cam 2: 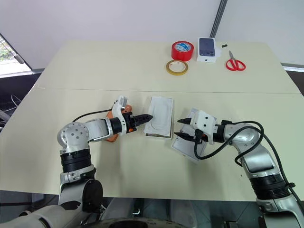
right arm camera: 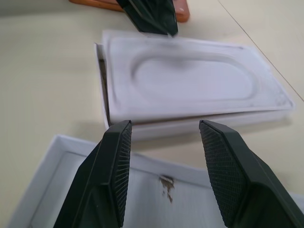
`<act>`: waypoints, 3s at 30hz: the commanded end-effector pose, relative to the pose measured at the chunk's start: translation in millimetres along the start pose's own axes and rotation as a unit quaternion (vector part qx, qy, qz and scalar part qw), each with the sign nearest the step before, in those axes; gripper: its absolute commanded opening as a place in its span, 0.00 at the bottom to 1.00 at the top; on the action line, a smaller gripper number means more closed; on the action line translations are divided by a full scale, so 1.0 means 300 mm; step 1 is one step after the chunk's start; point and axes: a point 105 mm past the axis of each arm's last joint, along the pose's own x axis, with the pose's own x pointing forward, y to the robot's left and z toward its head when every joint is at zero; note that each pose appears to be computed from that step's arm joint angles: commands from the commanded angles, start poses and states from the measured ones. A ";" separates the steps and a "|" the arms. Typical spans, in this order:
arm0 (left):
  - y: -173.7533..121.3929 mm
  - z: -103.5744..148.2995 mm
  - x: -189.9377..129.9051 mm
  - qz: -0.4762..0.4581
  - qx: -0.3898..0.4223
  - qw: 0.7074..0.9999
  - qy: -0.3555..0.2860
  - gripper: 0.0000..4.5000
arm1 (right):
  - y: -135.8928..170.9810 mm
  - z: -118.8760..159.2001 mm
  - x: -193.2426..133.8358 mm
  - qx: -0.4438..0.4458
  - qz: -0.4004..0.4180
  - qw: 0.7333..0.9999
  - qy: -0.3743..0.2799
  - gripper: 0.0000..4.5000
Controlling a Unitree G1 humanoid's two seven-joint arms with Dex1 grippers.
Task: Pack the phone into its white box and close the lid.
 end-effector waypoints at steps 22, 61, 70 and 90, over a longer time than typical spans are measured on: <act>0.098 0.206 -0.276 0.045 0.428 0.897 -0.102 0.65 | -0.010 0.077 0.252 -0.091 -0.007 0.996 -0.011 0.01; 0.357 0.285 -0.455 0.125 0.183 0.975 -0.016 0.65 | -0.011 0.337 0.473 -0.130 -0.011 0.988 -0.083 0.01; 0.366 0.188 -0.402 0.096 0.097 0.987 0.083 0.65 | 0.080 0.251 0.616 -0.138 0.093 0.985 0.043 0.01; 0.278 0.030 -0.263 0.001 0.011 0.984 0.178 0.65 | 0.117 0.222 0.649 -0.099 0.116 0.986 0.064 0.01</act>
